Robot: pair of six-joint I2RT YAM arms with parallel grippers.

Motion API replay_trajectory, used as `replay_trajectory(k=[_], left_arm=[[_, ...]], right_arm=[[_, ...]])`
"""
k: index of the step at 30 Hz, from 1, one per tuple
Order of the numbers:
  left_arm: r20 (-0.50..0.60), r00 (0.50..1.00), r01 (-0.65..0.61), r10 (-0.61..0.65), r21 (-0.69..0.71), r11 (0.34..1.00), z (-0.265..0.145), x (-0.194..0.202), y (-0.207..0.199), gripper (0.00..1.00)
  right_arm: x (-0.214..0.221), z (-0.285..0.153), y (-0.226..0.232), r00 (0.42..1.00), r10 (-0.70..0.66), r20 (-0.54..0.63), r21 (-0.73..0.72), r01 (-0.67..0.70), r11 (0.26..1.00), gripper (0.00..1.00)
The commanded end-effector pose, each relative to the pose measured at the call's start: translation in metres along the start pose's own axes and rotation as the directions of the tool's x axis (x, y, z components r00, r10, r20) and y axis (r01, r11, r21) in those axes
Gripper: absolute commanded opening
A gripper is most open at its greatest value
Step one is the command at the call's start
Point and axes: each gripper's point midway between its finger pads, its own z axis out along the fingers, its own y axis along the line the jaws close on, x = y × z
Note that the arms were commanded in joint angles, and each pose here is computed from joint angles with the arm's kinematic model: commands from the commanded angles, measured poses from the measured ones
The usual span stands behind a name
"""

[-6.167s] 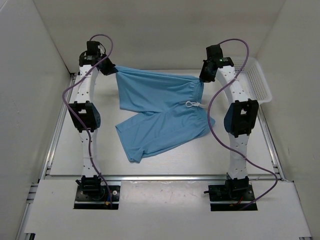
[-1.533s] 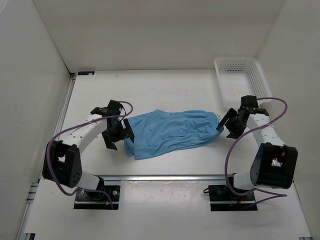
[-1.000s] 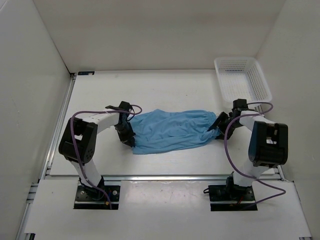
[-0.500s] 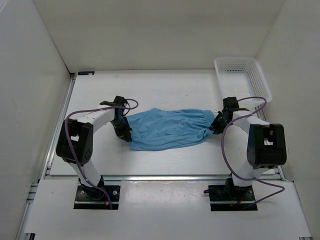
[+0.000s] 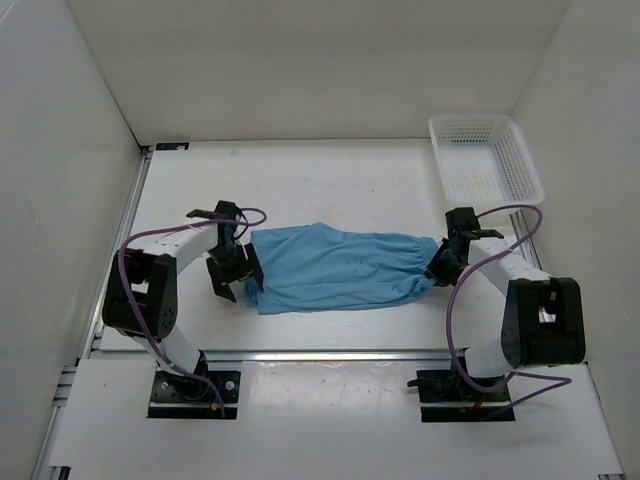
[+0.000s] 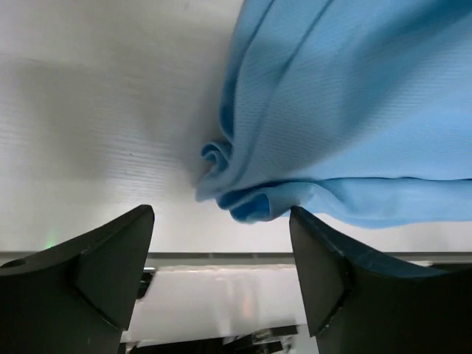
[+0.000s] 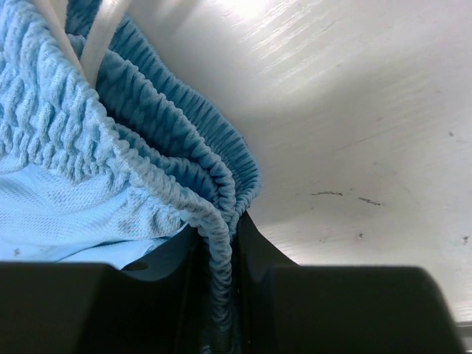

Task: Fold and stack the shorts
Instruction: Fold the shorts

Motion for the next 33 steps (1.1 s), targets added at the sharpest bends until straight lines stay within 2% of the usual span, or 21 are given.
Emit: replay_trajectory(k=[1,3,5,8,9,12,15,16,18,22,26,27,28,30,31,32,33], left_arm=[[0.134,0.991,-0.038,0.03,0.052,0.998,-0.037,-0.03,-0.02,0.86],[0.205,0.978,-0.037,0.025,0.054,0.998,-0.055,-0.053,-0.028,0.86],[0.224,0.975,-0.012,0.003,0.038,0.999,-0.058,-0.065,-0.027,0.74],[0.195,0.981,0.004,-0.008,0.021,1.0,-0.043,-0.081,-0.03,0.4],[0.164,0.986,0.011,-0.011,0.002,1.0,-0.027,-0.083,-0.029,0.24],[0.107,0.994,0.013,-0.014,0.018,1.0,-0.008,-0.083,-0.034,0.12],[0.098,0.995,0.013,-0.015,0.024,1.0,-0.002,-0.077,-0.031,0.12],[0.117,0.993,0.03,-0.034,0.037,0.999,-0.005,-0.082,-0.031,0.18],[0.122,0.992,0.031,-0.034,0.029,0.999,-0.006,-0.08,-0.029,0.23],[0.118,0.992,0.032,-0.034,0.027,0.999,0.002,-0.086,-0.03,0.23],[0.08,0.996,0.038,-0.039,0.013,0.999,0.019,-0.09,-0.031,0.13],[0.076,0.996,0.039,-0.04,0.011,0.999,0.021,-0.091,-0.031,0.13],[0.071,0.997,0.038,-0.04,0.018,0.999,0.021,-0.09,-0.033,0.11],[0.08,0.996,0.037,-0.038,0.024,0.999,0.022,-0.095,-0.035,0.11],[0.066,0.997,0.038,-0.04,0.026,0.999,0.025,-0.093,-0.035,0.11],[0.066,0.997,0.038,-0.04,0.026,0.999,0.025,-0.093,-0.035,0.11],[0.066,0.997,0.038,-0.04,0.026,0.999,0.025,-0.093,-0.035,0.11]], right_arm=[[-0.012,-0.01,0.0,0.997,-0.03,0.068,0.05,0.027,0.998,0.0],[-0.015,-0.013,0.003,0.995,-0.045,0.086,0.064,0.04,0.997,0.0],[-0.021,-0.019,0.009,0.99,-0.078,0.114,0.073,0.07,0.995,0.0],[-0.031,-0.028,0.021,0.984,-0.097,0.152,0.063,0.089,0.994,0.0],[-0.031,-0.029,0.024,0.981,-0.12,0.151,0.073,0.109,0.991,0.0],[-0.036,-0.034,0.033,0.976,-0.142,0.166,0.087,0.129,0.988,0.0],[-0.038,-0.035,0.036,0.973,-0.154,0.172,0.095,0.139,0.986,0.0],[-0.036,-0.035,0.038,0.972,-0.162,0.17,0.092,0.148,0.985,0.0],[-0.036,-0.035,0.038,0.972,-0.162,0.17,0.092,0.148,0.985,0.0],[-0.036,-0.039,0.046,0.963,-0.189,0.191,0.094,0.174,0.98,0.0],[-0.04,-0.055,0.069,0.926,-0.289,0.242,0.129,0.265,0.956,0.0],[-0.04,-0.056,0.076,0.913,-0.326,0.245,0.142,0.299,0.943,0.0],[-0.04,-0.067,0.101,0.886,-0.368,0.282,0.115,0.349,0.93,0.0],[-0.027,-0.071,0.119,0.832,-0.477,0.284,0.176,0.444,0.879,0.0],[-0.031,-0.085,0.14,0.808,-0.49,0.327,0.173,0.459,0.871,0.0],[-0.027,-0.08,0.15,0.788,-0.527,0.318,0.206,0.485,0.85,0.0],[-0.014,-0.085,0.161,0.738,-0.593,0.323,0.25,0.538,0.805,0.0]])
